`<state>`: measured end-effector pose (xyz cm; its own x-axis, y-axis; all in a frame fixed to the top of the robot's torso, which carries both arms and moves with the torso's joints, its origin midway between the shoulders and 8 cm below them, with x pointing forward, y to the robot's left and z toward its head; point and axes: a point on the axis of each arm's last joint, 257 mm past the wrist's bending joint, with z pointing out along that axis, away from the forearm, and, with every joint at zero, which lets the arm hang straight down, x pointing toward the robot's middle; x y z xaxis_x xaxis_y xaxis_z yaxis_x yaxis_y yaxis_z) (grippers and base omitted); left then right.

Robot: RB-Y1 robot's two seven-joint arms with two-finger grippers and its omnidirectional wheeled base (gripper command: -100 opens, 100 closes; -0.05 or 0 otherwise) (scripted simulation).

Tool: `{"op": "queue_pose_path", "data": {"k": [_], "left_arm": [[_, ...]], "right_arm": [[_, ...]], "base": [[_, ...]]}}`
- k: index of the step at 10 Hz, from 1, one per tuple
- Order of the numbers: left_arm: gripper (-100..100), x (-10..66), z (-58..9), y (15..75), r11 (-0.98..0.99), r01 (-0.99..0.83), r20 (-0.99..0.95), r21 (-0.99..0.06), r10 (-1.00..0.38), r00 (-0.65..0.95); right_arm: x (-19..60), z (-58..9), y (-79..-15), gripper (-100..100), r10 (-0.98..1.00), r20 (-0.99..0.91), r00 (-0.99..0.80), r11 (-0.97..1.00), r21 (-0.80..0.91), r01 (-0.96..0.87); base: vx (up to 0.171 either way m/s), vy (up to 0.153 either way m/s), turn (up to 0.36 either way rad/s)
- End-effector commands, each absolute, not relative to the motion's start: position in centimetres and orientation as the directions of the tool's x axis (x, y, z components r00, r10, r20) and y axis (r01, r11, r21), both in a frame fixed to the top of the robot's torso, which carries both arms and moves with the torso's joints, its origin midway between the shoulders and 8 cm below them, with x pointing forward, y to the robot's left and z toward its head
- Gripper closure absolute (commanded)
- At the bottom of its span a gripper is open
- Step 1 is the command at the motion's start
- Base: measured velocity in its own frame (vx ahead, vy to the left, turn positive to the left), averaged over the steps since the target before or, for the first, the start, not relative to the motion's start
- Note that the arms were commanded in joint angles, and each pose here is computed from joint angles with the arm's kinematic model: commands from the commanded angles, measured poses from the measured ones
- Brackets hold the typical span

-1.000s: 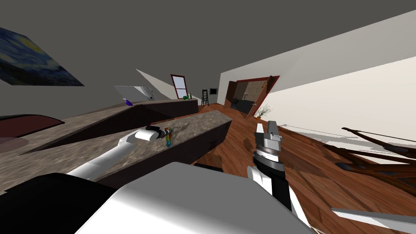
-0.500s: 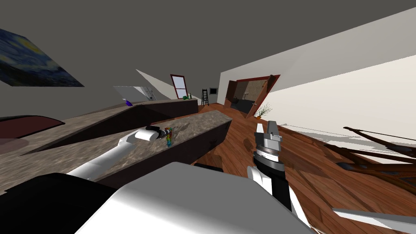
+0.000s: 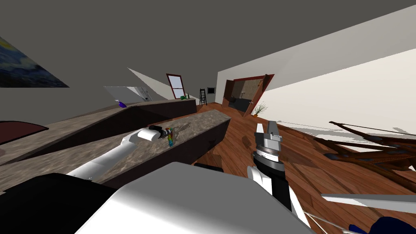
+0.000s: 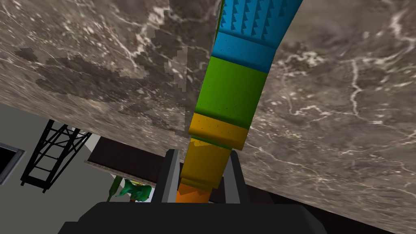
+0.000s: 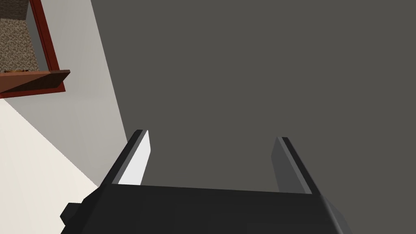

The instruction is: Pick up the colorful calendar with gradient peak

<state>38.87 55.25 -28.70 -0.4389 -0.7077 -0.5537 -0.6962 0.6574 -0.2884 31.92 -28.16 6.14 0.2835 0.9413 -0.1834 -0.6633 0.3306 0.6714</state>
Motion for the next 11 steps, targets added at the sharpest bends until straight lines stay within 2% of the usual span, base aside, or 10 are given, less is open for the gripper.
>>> {"op": "queue_pose_path", "data": {"k": [1,11], "left_arm": [[100,38.7,-28.6,54.5,0.654,-0.705,-0.553,-0.274,-0.707,-0.440],[100,38.3,-27.6,51.1,0.584,-0.764,-0.559,-0.274,-0.743,-0.368]], "right_arm": [[31.9,6.1,-28.2,0,0.941,-0.183,0.283,0.331,0.671,-0.663],[31.9,6.1,-28.2,0,0.941,-0.183,0.283,0.331,0.671,-0.663]], "base": [[-0.063,0.070,-0.076],[-0.055,0.064,-0.091]]}}
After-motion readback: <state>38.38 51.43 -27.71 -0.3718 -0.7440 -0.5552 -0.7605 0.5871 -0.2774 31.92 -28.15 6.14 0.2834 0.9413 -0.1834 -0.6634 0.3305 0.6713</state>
